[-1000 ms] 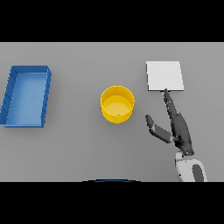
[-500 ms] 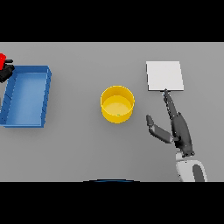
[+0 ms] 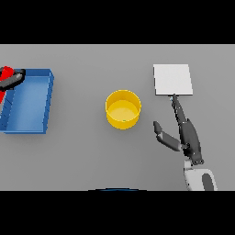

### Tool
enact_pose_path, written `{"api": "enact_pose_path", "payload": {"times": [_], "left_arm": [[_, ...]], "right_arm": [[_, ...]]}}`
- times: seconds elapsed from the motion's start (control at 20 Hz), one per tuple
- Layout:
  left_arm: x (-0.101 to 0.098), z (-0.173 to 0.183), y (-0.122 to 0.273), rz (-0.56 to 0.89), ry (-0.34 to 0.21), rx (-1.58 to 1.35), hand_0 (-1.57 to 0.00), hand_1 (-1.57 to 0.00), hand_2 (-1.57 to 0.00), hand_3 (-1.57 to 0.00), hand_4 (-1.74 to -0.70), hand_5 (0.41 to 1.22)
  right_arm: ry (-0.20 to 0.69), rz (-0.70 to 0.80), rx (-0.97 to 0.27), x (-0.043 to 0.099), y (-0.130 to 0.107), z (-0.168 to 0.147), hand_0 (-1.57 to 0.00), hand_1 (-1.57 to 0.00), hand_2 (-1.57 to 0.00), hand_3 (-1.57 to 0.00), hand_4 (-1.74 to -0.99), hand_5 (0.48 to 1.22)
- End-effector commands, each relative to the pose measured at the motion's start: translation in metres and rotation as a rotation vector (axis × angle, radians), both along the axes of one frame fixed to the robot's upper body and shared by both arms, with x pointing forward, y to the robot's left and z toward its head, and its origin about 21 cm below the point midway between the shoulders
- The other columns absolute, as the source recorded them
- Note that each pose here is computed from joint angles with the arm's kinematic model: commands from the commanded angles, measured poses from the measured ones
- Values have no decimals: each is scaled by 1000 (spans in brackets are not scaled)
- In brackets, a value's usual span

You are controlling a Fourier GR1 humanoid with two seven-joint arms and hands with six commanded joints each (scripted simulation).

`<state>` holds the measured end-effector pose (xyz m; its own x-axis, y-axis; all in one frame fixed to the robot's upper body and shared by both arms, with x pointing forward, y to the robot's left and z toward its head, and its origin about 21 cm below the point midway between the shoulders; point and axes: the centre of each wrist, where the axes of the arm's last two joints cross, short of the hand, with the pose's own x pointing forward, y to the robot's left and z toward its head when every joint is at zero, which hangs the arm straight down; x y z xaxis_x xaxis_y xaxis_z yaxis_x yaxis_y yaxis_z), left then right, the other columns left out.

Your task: Pick up the red beaker and tilt it to pour out 1 green nut into yellow bowl. Pick up the yellow bowl and place it on the metallic measuring scale.

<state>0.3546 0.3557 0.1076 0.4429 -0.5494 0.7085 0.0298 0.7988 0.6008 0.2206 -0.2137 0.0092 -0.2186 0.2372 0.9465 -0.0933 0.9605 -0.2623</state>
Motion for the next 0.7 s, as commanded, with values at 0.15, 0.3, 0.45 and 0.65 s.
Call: {"api": "enact_pose_path", "payload": {"times": [0.15,0.3,0.45,0.65], "left_arm": [[-2,-6,1,-23,77,102,-246,-225,-213,-220,-828,627],[0,-5,2,-21,52,140,-125,-115,-109,-112,-794,627],[1,-4,-4,-43,-10,119,-64,-58,-55,-57,-778,633],[2,-2,-9,-57,-74,54,-25,-23,-22,-23,-793,657]], "right_arm": [[6,-8,-24,-1,1,1,1,1,1,1,-1156,665],[17,-14,-42,0,2,-2,1,1,1,1,-1157,665],[39,-41,-102,5,3,6,1,1,1,1,-1131,631],[-4,128,-269,21,3,20,1,1,1,1,-1088,665]]}}
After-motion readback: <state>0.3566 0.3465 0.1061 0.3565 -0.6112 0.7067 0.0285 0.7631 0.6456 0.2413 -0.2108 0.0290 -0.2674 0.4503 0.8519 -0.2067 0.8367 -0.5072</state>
